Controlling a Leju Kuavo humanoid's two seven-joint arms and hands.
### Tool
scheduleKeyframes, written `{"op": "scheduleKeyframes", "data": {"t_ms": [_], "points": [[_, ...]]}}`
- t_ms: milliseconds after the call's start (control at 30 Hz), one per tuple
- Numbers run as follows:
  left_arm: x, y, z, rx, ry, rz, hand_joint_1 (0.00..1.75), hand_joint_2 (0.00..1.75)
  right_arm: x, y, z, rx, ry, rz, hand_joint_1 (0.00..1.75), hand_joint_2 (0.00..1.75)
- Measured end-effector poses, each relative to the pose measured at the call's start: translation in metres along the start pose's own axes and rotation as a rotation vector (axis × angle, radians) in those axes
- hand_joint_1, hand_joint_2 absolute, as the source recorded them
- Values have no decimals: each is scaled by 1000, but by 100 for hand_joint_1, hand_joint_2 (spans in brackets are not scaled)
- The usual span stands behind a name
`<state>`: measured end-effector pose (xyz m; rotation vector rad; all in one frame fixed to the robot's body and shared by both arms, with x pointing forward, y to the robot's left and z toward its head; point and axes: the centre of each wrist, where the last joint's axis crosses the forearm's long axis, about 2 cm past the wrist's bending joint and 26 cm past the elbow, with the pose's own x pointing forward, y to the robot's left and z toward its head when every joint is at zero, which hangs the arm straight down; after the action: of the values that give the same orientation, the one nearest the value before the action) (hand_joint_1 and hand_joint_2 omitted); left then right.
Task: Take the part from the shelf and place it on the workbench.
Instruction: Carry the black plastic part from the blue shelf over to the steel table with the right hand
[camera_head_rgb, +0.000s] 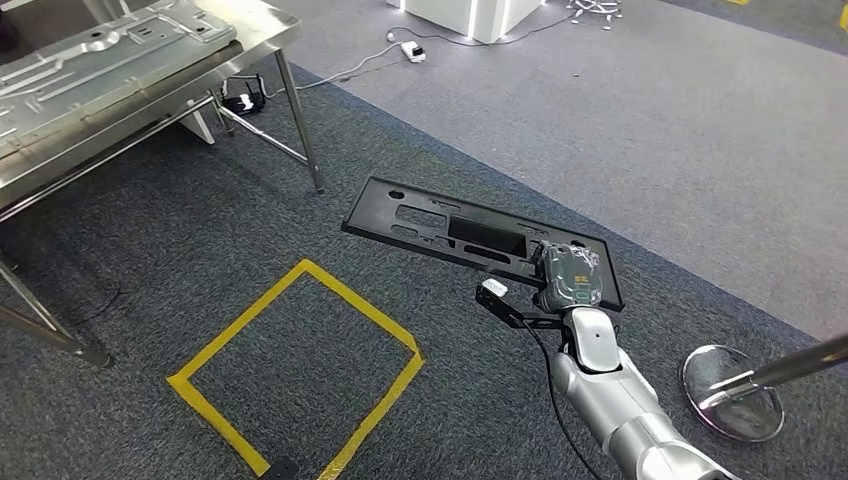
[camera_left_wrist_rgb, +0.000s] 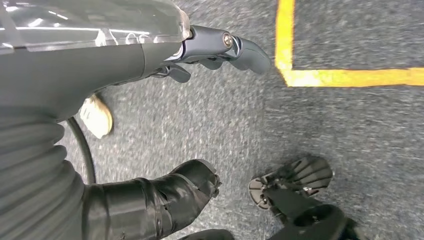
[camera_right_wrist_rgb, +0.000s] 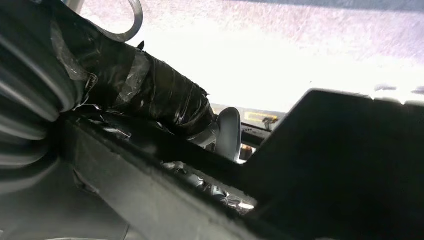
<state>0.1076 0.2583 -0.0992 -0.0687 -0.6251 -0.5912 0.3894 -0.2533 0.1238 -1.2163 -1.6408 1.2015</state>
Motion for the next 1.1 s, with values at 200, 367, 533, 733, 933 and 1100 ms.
{"op": "scheduleKeyframes", "data": {"t_ms": [200, 367, 533, 733, 933, 1100], "points": [[-2, -1, 1, 0, 5, -1, 0, 175, -1, -1, 1, -7, -5, -6, 175, 175], [-5, 0, 2, 5, 11, 0, 0, 175, 2, -2, 0, -11, -13, -8, 175, 175], [-6, 0, 3, 10, 12, 2, 0, 175, 3, 1, 4, 4, -13, -10, 175, 175], [-7, 1, 3, 16, 16, -1, 0, 175, 3, 1, 5, 6, -14, -12, 175, 175], [-3, 3, 1, 19, 9, -5, 0, 175, 0, 2, 7, 13, -13, -7, 175, 175], [-2, 2, 1, 15, 6, -13, 0, 175, -2, 2, 8, 14, -12, -6, 175, 175]]}}
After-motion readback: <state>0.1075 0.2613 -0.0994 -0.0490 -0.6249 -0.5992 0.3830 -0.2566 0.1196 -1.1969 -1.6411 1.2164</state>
